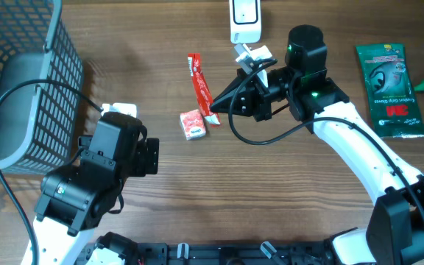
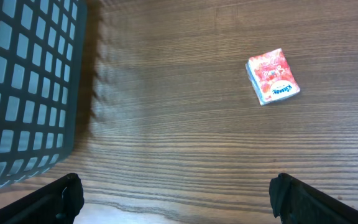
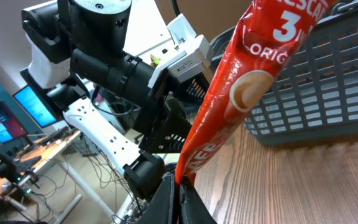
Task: Scan the item barcode
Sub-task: 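Lift the coffee stick and carry it to the white scanner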
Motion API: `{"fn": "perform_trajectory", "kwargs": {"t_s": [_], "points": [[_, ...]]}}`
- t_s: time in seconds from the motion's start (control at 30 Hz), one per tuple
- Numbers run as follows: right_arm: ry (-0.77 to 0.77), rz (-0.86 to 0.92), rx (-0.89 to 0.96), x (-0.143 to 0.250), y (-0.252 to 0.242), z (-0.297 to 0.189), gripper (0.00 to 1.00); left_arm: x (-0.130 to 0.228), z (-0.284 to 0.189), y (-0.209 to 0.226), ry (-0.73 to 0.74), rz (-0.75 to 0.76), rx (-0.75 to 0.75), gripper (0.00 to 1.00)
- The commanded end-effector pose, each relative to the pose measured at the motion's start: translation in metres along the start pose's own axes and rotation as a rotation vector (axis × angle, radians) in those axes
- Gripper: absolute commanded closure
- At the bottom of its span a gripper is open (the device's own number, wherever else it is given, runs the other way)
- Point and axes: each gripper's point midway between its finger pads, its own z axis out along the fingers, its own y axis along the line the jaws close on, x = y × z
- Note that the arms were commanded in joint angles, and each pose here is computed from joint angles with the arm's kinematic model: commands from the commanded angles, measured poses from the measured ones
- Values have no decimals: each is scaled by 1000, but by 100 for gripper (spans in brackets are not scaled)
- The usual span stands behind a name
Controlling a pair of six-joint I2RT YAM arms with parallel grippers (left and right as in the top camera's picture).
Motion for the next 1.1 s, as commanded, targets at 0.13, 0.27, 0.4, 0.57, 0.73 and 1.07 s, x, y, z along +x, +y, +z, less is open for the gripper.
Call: {"fn": "perform_trajectory", "kwargs": {"t_s": [0.13, 0.27, 0.4, 0.57, 0.73, 1.07], "points": [[8, -35, -59, 0, 12, -2, 96, -1, 0, 1, -7, 12, -8, 0], [8, -34, -59, 0, 12, -2, 96, -1, 0, 1, -7, 12, -8, 0], [5, -6, -43, 2, 8, -1, 96, -1, 0, 1, -7, 12, -8, 0], [-22, 149, 242, 9, -41, -6, 96, -1, 0, 1, -7, 12, -8, 0], [24, 296, 652, 45, -101, -36, 96, -1, 0, 1, -7, 12, -8, 0], [36, 524, 1115, 83, -141, -95, 96, -1, 0, 1, -7, 12, -8, 0]]}}
